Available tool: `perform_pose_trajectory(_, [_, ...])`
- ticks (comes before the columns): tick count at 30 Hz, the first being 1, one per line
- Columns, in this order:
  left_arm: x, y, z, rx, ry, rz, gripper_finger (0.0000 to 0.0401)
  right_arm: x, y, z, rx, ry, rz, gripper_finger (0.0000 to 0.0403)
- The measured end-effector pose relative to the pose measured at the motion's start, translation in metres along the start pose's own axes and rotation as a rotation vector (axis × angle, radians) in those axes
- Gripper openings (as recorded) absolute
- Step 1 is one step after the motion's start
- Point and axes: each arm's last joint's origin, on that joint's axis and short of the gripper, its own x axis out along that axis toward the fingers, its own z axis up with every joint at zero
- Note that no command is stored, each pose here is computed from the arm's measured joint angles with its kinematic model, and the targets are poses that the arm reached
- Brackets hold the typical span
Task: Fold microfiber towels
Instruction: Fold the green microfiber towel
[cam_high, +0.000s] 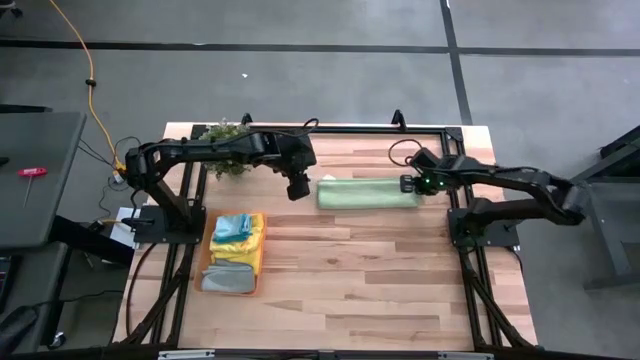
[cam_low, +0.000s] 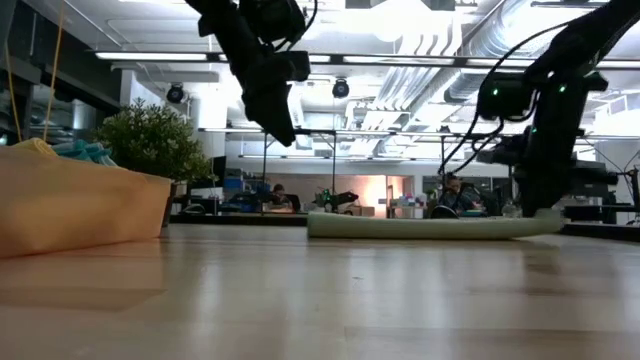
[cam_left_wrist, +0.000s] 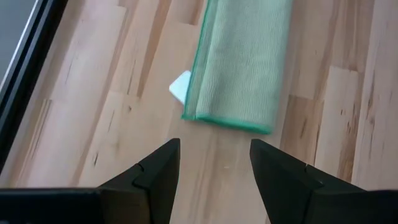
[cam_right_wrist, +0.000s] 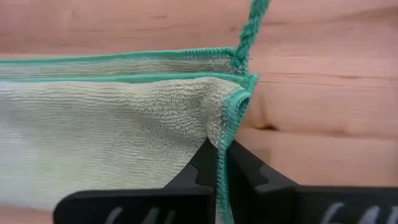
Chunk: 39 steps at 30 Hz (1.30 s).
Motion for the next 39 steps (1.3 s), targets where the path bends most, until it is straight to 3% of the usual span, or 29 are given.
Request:
perform_pose_trajectory(3, [0.000, 0.000, 0.000, 0.000, 0.000, 0.000, 0.0184, -0.015, -0.002, 0.000, 0.000, -0.031, -0.017, 0.0001])
perform_pose_trajectory(9, [0.017, -0.004, 0.001, -0.016, 0.016, -0.009, 0.0184, -0.045, 0.011, 0.010, -0.001, -0.118, 0.079, 0.0001])
perform_pose_trajectory(16, [0.058, -0.012, -0.008, -0.032, 0.151, 0.013, 0.0184, -0.065, 0.037, 0.010, -0.073, -0.131, 0.177, 0.0000])
perform_pose_trajectory(21, [0.084, -0.027, -0.017, 0.025, 0.238, -0.002, 0.0178, -0.069, 0.046, 0.008, -0.097, -0.142, 0.211, 0.0000])
perform_pose_trajectory(24, [0.096, -0.036, -0.022, 0.097, 0.276, -0.018, 0.0145, -0.069, 0.047, 0.007, -0.105, -0.144, 0.218, 0.0000])
perform_pose_trajectory(30, [0.121, -0.043, -0.026, 0.138, 0.275, -0.026, 0.0012, -0.069, 0.048, 0.007, -0.110, -0.144, 0.218, 0.0000])
perform_pose_trajectory(39, [0.132, -0.040, -0.020, 0.108, 0.203, 0.034, 0.0004, -0.071, 0.056, 0.003, -0.125, -0.131, 0.297, 0.0000])
